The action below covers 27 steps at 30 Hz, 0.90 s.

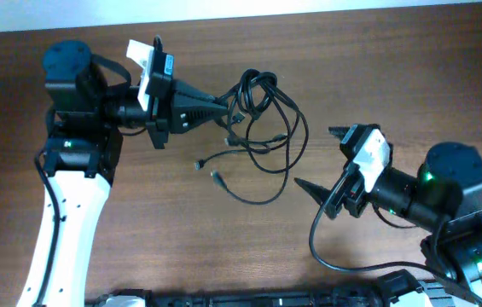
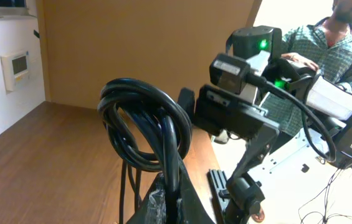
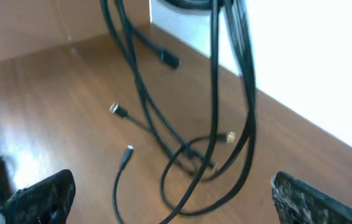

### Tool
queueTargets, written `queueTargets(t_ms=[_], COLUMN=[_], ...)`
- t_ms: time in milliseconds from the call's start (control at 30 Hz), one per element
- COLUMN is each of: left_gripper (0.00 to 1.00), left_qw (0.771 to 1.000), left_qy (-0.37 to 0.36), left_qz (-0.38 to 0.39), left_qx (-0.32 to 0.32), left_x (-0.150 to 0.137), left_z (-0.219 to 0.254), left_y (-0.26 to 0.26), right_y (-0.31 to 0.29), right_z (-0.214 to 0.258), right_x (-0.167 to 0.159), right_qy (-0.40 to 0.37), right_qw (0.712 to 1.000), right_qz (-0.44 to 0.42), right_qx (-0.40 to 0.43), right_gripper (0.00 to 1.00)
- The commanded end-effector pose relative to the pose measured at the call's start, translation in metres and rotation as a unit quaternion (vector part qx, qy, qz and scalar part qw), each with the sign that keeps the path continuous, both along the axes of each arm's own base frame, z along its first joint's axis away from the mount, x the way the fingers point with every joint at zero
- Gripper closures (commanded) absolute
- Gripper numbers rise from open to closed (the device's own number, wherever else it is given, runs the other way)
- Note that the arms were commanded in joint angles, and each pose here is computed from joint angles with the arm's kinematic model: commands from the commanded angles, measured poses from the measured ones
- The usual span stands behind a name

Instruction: Untangle cables

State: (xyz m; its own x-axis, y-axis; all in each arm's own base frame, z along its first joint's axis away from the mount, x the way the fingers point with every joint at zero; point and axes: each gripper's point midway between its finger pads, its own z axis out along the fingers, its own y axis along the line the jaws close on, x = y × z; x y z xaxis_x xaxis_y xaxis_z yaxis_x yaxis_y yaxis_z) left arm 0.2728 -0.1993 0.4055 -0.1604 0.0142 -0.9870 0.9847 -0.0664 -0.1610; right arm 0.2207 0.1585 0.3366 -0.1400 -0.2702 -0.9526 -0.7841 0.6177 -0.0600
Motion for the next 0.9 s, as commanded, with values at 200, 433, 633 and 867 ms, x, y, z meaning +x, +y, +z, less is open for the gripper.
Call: queueTargets(t_ms=[200,433,633,867], left_gripper=[1.0,1.0,1.0,1.0], left_qw=[0.994,0.99,0.991,0.99], left_qy=[-0.042,-0.045,-0.034,-0.056], left_qz=[-0.099,-0.132,-0.132,-0.126], left_qx=[-0.009,-0.011,-0.009,-0.012], left_x=[-0.044,-0.06,-0.051,-0.039], left_z=[0.009,0.008,0.0,-0.011], left_y=[-0.04,-0.055,-0.058,-0.062], right_y=[-0.016,-0.025,-0.02,-0.013], right_z=[0.052,0.06,0.065,0.063], right_x=[0.026,0.034,0.031,0.024], right_qy=[-0.12,-0.138,-0.148,-0.142], right_qw=[0.99,0.985,0.985,0.988], right_qz=[-0.07,-0.103,-0.086,-0.058], right_qx=[0.009,0.007,0.015,0.019], right_gripper=[0.01,0.01,0.0,0.0])
